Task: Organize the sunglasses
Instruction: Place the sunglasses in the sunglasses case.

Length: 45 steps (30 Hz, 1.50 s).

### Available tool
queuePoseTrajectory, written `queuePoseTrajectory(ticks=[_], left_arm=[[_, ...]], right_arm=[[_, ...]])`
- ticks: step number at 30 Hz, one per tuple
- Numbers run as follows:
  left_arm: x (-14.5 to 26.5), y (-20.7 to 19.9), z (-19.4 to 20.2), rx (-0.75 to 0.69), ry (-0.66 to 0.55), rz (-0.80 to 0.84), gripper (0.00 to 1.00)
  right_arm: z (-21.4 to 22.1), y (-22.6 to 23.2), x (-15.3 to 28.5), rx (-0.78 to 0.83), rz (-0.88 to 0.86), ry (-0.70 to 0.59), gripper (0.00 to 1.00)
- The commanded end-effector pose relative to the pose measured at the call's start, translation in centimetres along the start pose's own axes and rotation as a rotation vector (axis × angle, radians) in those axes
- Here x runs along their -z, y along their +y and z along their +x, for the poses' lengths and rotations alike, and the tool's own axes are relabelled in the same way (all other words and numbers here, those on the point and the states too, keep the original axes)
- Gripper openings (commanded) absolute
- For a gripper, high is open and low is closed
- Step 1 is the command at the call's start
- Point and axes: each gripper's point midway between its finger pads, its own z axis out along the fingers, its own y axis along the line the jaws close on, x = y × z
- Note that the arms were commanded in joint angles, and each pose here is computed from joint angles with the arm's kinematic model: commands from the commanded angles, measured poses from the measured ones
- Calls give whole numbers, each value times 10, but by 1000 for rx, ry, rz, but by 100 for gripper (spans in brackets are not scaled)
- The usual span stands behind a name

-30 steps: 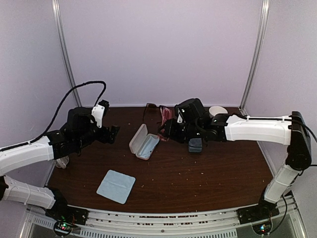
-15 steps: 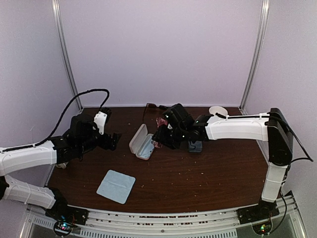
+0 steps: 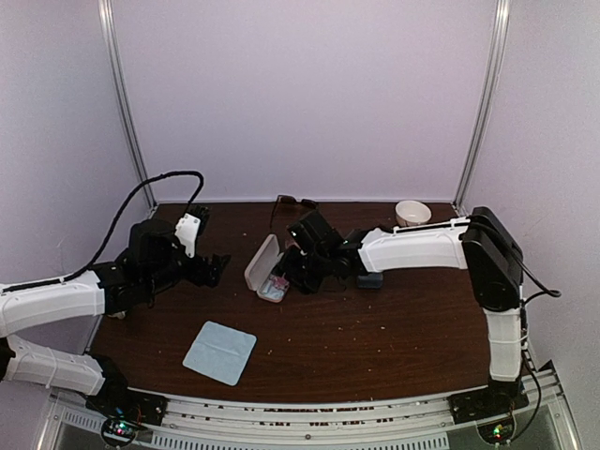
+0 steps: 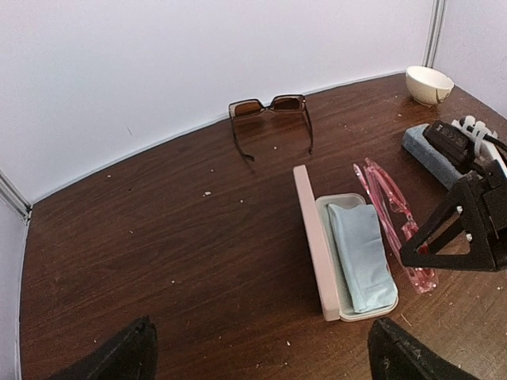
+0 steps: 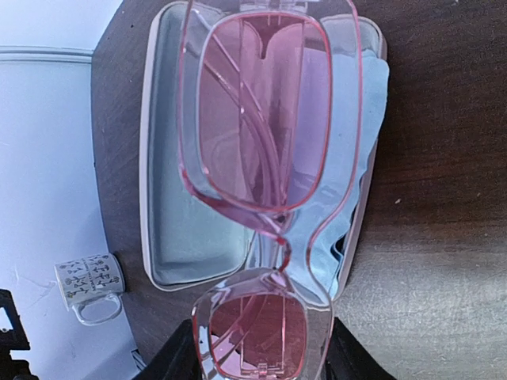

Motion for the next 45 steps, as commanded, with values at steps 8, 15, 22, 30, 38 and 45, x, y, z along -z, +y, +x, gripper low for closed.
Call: queuePoseTrajectory(ticks=[8, 15, 22, 30, 38, 45], left_arm=[[5, 0, -14, 16, -65, 18, 95], [6, -1, -14, 17, -67, 23, 95], [7, -2, -15, 17, -69, 29, 95], [6, -3, -13, 15, -65, 33, 95], [5, -3, -12, 16, -63, 35, 95], [4, -4, -11, 14, -59, 38, 95]], right_arm=[[1, 5, -24, -115, -9, -11, 34], [0, -1, -32, -126, 18, -21, 35], [2, -5, -40, -133, 25, -16, 40], [0, -7, -45, -137, 30, -26, 43], [-4, -8, -49, -152, 28, -31, 49], [-4, -9, -55, -162, 22, -24, 53]])
